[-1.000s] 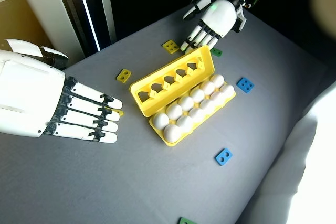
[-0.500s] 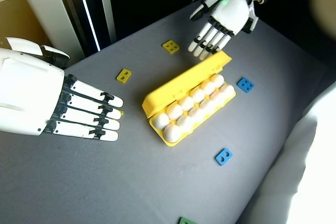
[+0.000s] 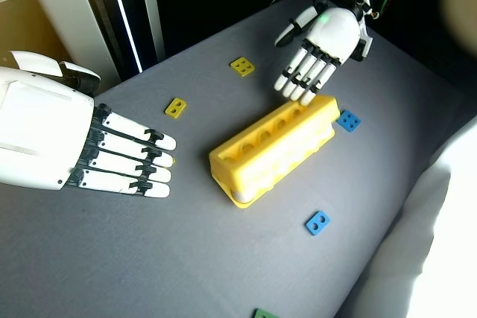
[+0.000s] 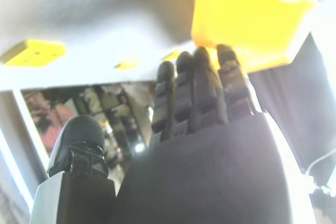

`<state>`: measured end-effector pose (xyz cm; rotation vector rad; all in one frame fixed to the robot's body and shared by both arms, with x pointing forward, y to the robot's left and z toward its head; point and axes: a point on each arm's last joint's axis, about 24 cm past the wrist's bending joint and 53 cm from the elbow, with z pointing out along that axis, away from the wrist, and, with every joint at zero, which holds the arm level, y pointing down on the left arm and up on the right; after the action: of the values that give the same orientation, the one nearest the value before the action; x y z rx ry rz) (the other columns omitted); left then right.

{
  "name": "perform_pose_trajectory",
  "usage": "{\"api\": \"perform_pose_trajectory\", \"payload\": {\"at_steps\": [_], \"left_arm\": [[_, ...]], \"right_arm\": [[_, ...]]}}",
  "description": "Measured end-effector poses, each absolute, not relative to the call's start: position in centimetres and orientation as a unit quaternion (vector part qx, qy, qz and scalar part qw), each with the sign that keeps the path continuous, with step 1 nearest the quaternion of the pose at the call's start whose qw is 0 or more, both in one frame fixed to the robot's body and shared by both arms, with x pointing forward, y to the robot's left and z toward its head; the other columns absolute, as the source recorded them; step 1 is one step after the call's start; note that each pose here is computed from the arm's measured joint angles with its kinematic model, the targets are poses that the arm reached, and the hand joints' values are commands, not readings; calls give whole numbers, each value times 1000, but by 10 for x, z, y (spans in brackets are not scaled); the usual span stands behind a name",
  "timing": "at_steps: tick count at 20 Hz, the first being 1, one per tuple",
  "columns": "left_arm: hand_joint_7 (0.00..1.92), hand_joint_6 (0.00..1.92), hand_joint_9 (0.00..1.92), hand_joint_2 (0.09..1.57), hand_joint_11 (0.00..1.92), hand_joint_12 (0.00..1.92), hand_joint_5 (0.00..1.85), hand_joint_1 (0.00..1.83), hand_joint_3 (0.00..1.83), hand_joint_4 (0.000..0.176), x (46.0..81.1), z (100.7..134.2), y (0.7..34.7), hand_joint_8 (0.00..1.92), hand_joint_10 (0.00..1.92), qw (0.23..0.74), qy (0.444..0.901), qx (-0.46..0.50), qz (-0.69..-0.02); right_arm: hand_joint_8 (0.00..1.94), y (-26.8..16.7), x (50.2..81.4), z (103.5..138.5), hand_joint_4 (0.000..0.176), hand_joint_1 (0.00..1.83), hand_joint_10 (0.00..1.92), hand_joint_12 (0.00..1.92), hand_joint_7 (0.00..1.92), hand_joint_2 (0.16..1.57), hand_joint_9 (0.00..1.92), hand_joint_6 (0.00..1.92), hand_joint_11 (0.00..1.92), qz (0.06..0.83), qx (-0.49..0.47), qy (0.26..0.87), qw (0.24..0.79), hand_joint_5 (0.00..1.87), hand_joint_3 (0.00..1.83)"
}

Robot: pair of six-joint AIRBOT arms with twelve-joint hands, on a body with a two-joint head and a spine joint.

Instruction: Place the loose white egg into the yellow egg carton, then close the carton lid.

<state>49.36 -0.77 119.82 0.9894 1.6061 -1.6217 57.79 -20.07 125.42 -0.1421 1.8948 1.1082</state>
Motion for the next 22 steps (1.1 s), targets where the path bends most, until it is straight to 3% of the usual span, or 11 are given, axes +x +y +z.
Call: {"api": "perform_pose_trajectory", "payload": {"at_steps": [7,11,22], "left_arm": [[148,0,136,1292,0,225,174,0,0,0,499,1195,-10,0,0,322,614,375,-615],[0,0,0,1281,0,0,4,0,0,0,490,1198,-6,0,0,326,611,387,-609],[0,0,0,1272,0,0,0,0,0,0,452,1250,71,0,0,339,564,422,-623]], "right_arm": [[0,-201,579,1258,0,310,0,0,102,1008,43,0,0,450,-57,764,459,111,3],[1,-201,579,1258,0,286,1,1,122,989,66,1,3,451,-57,764,458,112,0],[8,-201,579,1257,0,267,8,17,129,954,78,8,32,447,-61,764,461,130,0]]}}
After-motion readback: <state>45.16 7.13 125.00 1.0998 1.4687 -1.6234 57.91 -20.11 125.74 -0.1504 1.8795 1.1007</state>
